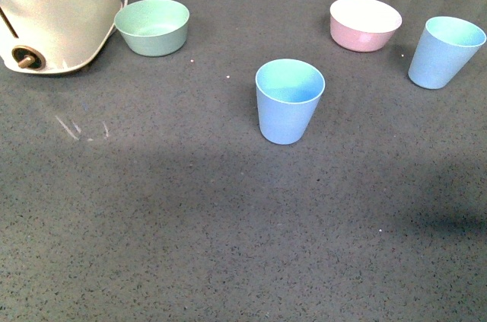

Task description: Stack blue cups with both arms

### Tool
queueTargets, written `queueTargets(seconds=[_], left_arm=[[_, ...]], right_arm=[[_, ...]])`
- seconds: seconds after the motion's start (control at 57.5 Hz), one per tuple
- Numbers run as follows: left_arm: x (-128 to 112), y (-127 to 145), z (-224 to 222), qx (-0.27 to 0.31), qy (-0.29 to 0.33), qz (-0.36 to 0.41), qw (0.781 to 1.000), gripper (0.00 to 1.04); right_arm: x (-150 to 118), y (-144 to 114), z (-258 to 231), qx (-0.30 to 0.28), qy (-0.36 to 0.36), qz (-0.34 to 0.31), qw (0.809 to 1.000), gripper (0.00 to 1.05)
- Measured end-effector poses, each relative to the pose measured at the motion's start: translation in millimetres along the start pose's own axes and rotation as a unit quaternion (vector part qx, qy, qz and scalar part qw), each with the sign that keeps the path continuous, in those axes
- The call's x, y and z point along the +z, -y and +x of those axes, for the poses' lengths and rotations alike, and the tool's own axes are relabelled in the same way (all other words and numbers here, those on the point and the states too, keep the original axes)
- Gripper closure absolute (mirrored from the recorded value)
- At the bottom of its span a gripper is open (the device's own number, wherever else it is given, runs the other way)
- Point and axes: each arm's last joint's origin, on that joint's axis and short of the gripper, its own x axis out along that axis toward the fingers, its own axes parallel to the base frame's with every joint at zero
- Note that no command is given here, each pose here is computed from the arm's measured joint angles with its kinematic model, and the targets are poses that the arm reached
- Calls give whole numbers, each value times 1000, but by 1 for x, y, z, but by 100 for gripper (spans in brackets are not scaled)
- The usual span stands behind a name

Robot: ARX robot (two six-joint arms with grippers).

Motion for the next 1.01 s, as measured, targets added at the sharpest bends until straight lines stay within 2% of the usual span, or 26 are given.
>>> queueTargets(seconds=[0.122,0.243,0.522,1.009], left_arm=[[-21,-24,-24,-3,-24,34,999,85],[-31,-40,-40,-7,-32,42,999,103],[-39,-65,-72,-2,-25,46,999,103],[-49,-90,-107,-7,-27,46,999,103]], right_arm=[[0,0,0,1,0,0,1000,9],[0,0,0,0,0,0,1000,9],[0,0,0,0,0,0,1000,9],[0,0,0,0,0,0,1000,9]])
